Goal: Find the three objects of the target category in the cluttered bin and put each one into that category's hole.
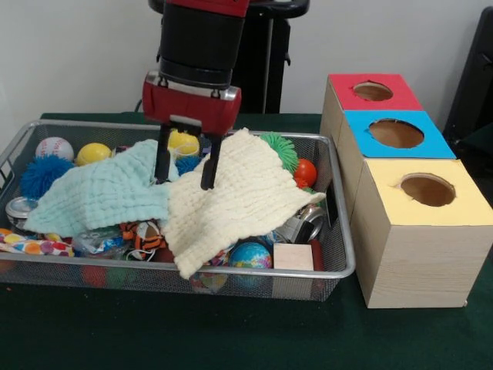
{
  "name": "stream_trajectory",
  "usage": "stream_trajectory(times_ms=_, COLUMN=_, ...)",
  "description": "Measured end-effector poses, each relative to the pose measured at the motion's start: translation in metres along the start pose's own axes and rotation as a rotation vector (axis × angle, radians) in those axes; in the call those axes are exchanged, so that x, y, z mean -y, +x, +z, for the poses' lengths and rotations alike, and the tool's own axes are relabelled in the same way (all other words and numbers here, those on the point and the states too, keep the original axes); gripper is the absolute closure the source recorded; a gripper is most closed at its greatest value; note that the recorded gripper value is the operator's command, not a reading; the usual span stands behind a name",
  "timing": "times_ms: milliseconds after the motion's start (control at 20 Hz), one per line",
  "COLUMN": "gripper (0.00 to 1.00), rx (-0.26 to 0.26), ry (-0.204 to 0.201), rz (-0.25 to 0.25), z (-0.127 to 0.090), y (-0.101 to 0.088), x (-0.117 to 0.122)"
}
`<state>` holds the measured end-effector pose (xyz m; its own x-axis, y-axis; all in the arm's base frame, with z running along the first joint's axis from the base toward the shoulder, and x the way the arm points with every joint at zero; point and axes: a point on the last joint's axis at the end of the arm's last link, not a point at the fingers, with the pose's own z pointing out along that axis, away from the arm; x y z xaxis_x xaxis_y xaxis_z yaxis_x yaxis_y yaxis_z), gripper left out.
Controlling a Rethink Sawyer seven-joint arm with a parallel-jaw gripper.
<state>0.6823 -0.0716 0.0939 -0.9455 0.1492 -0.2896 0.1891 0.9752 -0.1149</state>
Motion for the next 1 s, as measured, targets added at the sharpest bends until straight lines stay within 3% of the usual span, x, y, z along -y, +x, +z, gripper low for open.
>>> stream_trajectory(times_ms=400, gripper=0.00, rx=0.100, ry=-0.002, rz=-0.029, z=0.040, y=-0.018, x=-0.018)
stream_trajectory(times_ms=700, gripper=0.00, rx=0.102, ry=-0.001, rz=-0.029, z=0.057, y=-0.022, x=-0.019)
stream_trajectory(times_ms=1000, gripper=0.00, rx=0.093, ry=0.017, rz=-0.044, z=0.078, y=-0.017, x=-0.003)
